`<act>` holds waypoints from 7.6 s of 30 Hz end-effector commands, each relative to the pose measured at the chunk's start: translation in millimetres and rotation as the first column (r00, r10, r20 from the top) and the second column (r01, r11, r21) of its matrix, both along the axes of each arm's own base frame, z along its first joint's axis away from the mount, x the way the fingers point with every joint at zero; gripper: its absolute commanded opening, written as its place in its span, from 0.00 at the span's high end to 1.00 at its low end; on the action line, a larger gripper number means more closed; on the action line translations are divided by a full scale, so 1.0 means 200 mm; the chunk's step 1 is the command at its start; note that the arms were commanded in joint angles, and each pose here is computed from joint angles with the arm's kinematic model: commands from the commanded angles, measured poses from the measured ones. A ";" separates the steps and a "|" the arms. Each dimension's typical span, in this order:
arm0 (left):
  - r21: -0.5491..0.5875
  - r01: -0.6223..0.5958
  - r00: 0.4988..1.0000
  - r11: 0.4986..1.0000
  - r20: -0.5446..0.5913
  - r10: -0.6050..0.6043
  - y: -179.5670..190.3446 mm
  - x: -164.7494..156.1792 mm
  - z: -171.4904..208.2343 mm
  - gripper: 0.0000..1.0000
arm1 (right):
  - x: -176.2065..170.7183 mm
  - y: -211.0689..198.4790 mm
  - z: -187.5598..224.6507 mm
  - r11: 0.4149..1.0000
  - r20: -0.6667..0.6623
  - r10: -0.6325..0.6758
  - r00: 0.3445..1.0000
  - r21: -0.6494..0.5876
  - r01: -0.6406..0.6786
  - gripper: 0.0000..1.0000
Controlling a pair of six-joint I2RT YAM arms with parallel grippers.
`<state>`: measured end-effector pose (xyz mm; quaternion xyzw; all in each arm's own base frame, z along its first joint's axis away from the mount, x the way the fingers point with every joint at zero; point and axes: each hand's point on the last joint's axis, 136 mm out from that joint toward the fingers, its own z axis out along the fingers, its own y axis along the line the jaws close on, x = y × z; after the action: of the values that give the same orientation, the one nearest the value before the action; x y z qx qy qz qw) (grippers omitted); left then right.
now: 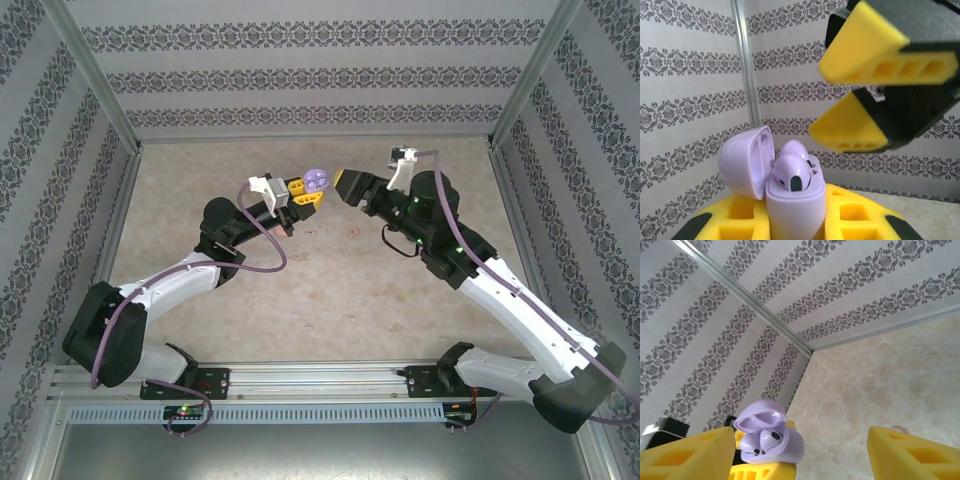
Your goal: Insert the wireless bluetooth earbuds into the charging case
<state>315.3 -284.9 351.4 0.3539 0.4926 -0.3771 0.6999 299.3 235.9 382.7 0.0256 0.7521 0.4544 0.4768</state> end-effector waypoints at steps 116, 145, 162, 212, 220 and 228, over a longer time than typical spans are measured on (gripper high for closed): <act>0.525 0.026 -0.008 0.851 -0.851 0.525 -0.88 0.05 -1.55 0.13 | 0.17 -1.01 -0.60 0.888 -0.408 -0.459 0.789 -0.206 0.411 0.24; 0.496 -0.547 0.544 0.674 -0.402 0.737 -0.24 0.36 -0.41 0.00 | 0.21 -1.04 -0.67 0.890 -0.406 -0.452 0.795 -0.266 0.370 0.23; 0.443 -0.710 0.359 0.547 -0.441 0.823 0.47 0.54 -0.39 0.01 | 0.30 -0.61 -0.78 0.901 -0.424 -0.354 0.833 -0.392 0.183 0.24; 0.284 -0.899 -0.017 0.333 -0.783 0.622 1.39 0.47 -0.58 0.01 | 0.64 0.95 -1.68 0.773 -0.689 0.144 0.710 -0.370 -0.516 0.35; 0.287 -0.894 -0.017 0.343 -0.789 0.615 1.38 0.49 -0.60 0.01 | 0.34 0.97 -1.50 0.754 -0.693 0.205 0.691 -0.338 -0.563 0.37; 0.283 -0.900 -0.013 0.332 -0.778 0.628 1.41 0.49 -0.56 0.01 | 0.22 0.82 -1.37 0.770 -0.640 0.160 0.752 -0.395 -0.500 0.34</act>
<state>406.6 -9.5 217.8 -0.3024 0.8039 -0.0938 0.5035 321.6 411.0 93.0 -0.1333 0.9492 0.2744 0.0769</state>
